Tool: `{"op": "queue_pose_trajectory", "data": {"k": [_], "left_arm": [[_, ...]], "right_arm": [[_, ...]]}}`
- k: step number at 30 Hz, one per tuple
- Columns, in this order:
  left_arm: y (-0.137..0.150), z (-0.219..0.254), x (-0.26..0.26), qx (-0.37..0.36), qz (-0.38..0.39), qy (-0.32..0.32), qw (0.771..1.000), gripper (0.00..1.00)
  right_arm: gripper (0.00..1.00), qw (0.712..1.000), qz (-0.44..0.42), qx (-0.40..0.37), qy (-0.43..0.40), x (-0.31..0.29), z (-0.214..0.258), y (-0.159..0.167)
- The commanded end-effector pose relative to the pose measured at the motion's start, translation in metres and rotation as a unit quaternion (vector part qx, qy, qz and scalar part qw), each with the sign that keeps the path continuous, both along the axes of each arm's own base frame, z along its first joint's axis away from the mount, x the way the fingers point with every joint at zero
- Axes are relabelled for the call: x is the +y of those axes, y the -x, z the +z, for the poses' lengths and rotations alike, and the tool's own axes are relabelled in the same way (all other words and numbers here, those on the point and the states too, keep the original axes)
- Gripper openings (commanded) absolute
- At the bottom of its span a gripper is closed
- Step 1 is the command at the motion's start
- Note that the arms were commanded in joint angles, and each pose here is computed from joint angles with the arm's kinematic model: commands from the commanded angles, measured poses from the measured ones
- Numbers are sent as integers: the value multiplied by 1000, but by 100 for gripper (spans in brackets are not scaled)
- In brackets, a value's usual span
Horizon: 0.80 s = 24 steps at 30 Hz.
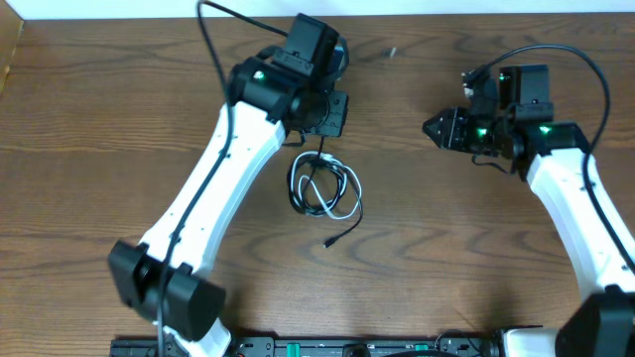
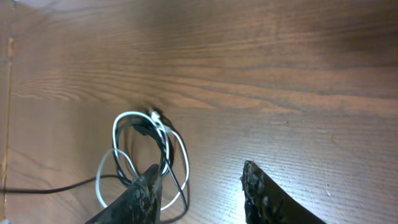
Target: Untangle cables
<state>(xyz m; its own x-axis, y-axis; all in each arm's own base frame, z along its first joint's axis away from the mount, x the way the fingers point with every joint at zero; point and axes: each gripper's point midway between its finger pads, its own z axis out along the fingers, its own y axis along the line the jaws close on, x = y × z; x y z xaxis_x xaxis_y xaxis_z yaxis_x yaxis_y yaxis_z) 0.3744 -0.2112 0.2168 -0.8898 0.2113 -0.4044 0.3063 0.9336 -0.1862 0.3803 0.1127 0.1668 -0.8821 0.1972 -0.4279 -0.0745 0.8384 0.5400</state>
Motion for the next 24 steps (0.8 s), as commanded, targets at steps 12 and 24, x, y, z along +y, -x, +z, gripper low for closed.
{"op": "queue_pose_trajectory", "data": {"k": [12, 24], "left_arm": [[-25, 65, 40, -85, 68, 69, 992, 8], [-4, 94, 18, -75, 16, 161, 984, 8]], "right_arm": [[56, 988, 152, -20, 23, 56, -12, 24], [58, 954, 291, -63, -35, 162, -39, 32]]}}
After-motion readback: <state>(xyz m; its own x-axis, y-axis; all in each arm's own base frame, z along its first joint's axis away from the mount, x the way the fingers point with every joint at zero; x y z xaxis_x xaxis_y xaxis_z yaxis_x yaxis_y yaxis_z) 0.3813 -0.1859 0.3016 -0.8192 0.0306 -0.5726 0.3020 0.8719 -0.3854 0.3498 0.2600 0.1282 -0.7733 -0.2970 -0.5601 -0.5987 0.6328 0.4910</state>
